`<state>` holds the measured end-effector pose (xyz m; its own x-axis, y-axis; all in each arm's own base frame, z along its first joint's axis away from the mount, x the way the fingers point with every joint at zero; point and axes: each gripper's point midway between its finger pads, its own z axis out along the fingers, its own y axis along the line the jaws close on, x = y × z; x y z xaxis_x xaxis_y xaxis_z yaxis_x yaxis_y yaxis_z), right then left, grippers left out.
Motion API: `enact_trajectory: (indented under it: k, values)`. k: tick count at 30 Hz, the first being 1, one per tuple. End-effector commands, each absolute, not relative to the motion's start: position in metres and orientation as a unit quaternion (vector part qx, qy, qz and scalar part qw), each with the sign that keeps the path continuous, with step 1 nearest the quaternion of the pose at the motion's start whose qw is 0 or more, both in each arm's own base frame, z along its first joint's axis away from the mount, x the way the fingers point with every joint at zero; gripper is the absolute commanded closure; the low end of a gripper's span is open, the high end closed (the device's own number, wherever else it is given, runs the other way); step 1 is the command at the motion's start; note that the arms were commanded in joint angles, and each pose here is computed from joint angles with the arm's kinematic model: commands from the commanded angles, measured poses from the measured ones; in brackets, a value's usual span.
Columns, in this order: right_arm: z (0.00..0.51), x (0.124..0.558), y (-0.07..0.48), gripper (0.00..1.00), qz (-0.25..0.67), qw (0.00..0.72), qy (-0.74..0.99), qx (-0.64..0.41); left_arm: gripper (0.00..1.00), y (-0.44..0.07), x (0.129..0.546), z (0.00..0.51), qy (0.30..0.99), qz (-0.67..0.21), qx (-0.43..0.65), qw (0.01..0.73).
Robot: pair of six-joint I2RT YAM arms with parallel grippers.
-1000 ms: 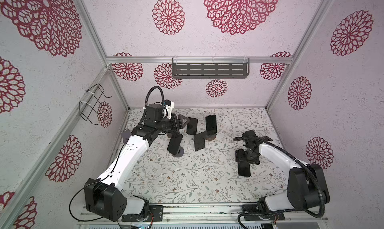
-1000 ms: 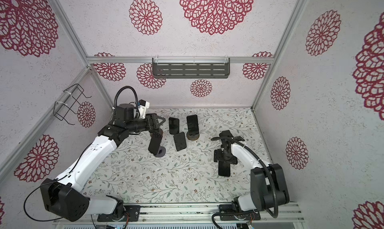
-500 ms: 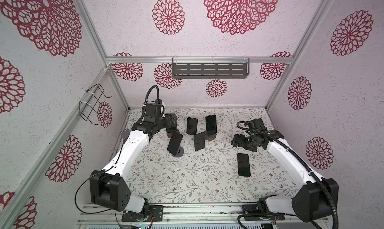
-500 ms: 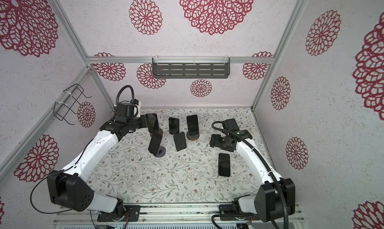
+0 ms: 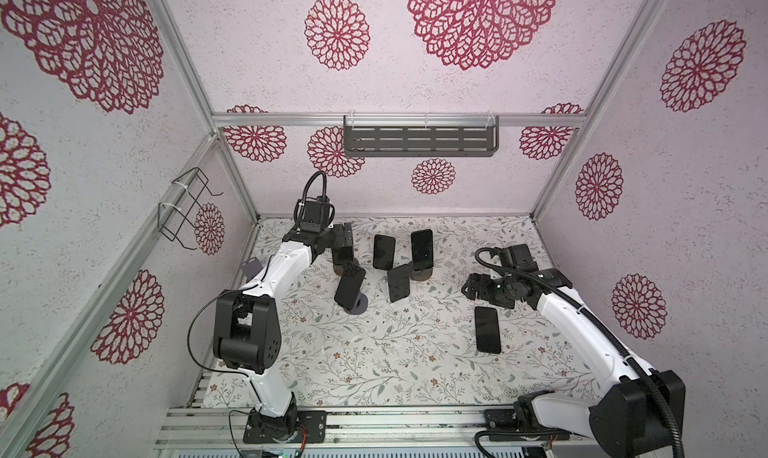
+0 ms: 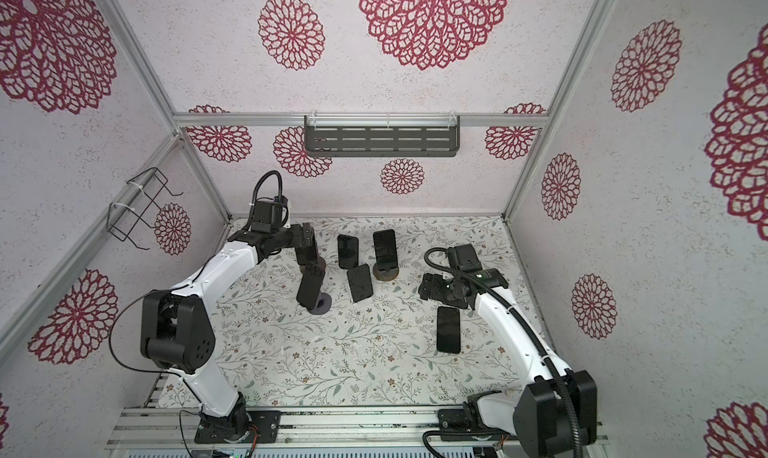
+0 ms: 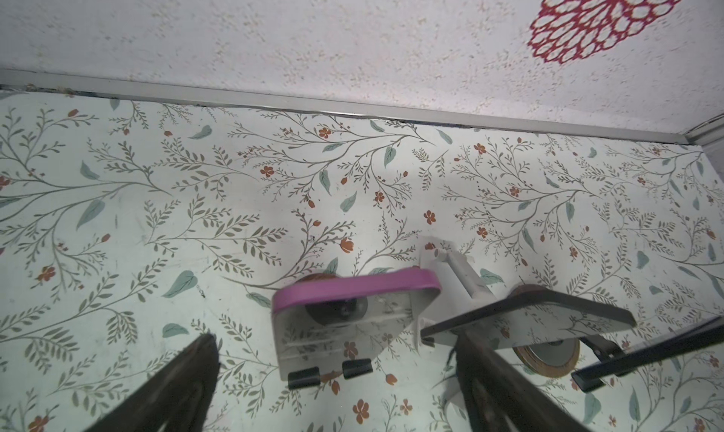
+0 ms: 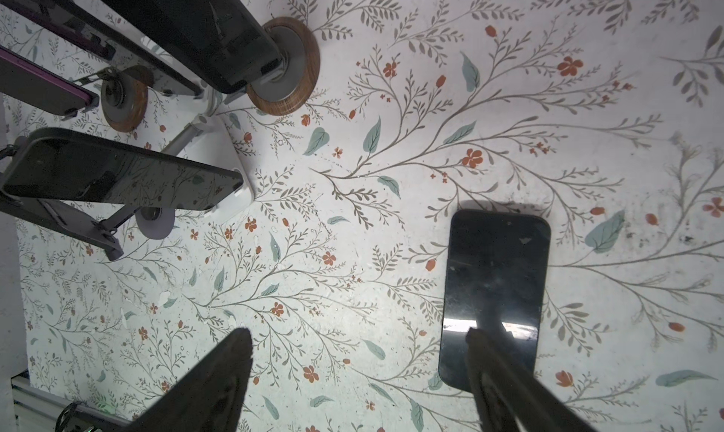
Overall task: Remove the phone from the phone stand
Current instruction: 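Move the left gripper to the pink-cased phone on its stand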
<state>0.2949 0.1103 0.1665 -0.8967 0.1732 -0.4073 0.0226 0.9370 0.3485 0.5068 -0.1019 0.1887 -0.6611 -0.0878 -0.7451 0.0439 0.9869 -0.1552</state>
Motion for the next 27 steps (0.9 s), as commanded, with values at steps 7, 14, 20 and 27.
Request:
enact_trajectory:
  k: [7, 14, 20, 27]
  values:
    - [0.169, 0.305, 0.113, 0.11, 0.176, 0.246, 0.952, 0.036, 0.03, -0.105, 0.528, 0.182, 0.907, -0.042, 0.014, 0.418]
    - [0.164, 0.307, 0.114, 0.11, 0.173, 0.243, 0.954, 0.033, 0.02, -0.114, 0.536, 0.17, 0.913, -0.04, 0.015, 0.406]
    - [0.163, 0.304, 0.112, 0.11, 0.17, 0.244, 0.954, 0.034, 0.12, -0.113, 0.535, 0.163, 0.917, -0.045, 0.0, 0.395]
    - [0.166, 0.304, 0.111, 0.11, 0.172, 0.251, 0.952, 0.035, 0.3, -0.113, 0.534, 0.173, 0.916, -0.043, -0.002, 0.399]
